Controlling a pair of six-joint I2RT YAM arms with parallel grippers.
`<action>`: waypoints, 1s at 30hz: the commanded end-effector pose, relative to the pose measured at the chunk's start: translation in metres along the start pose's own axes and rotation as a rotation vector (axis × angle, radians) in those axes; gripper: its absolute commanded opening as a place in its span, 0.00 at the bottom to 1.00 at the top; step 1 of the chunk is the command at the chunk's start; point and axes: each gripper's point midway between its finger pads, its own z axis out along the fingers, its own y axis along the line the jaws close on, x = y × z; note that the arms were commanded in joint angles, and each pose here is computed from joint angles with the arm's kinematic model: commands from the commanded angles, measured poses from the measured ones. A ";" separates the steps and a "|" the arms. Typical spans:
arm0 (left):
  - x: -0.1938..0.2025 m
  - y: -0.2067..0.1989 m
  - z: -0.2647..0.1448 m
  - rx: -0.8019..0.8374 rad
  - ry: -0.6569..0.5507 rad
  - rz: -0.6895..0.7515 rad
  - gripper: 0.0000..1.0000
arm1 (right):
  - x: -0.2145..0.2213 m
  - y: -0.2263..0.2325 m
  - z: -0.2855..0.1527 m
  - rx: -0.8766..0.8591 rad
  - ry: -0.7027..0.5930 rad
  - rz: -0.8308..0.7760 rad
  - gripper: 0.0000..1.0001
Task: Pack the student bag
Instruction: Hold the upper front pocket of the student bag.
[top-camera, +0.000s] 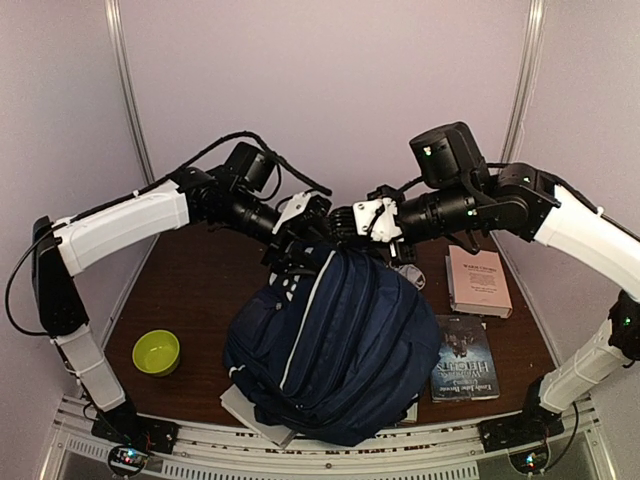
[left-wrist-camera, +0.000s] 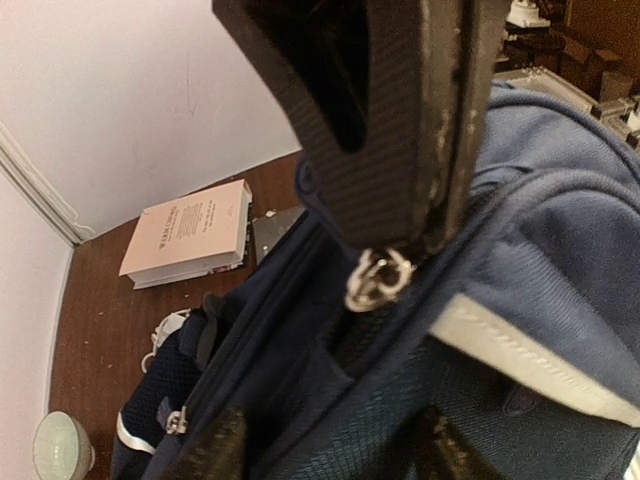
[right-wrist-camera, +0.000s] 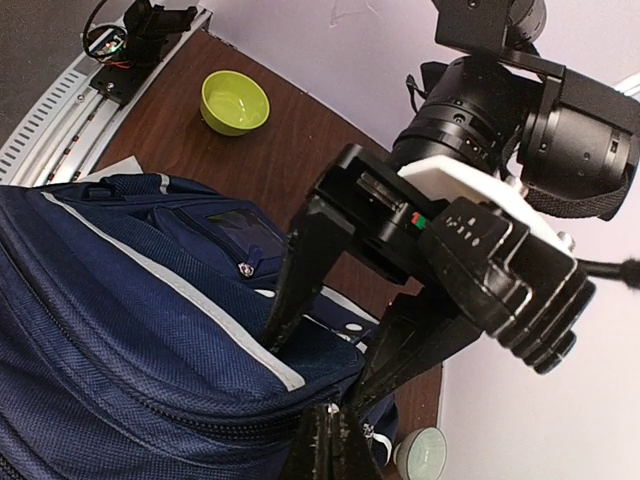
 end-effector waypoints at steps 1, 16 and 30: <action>-0.017 0.003 0.003 0.014 -0.041 0.061 0.38 | -0.028 -0.028 -0.026 0.133 -0.110 -0.016 0.00; -0.021 0.009 -0.031 -0.318 0.098 0.182 0.00 | 0.038 0.005 -0.043 0.254 0.072 0.106 0.29; -0.036 -0.007 -0.028 -0.329 0.148 0.318 0.00 | 0.024 0.010 -0.038 0.186 0.022 0.085 0.38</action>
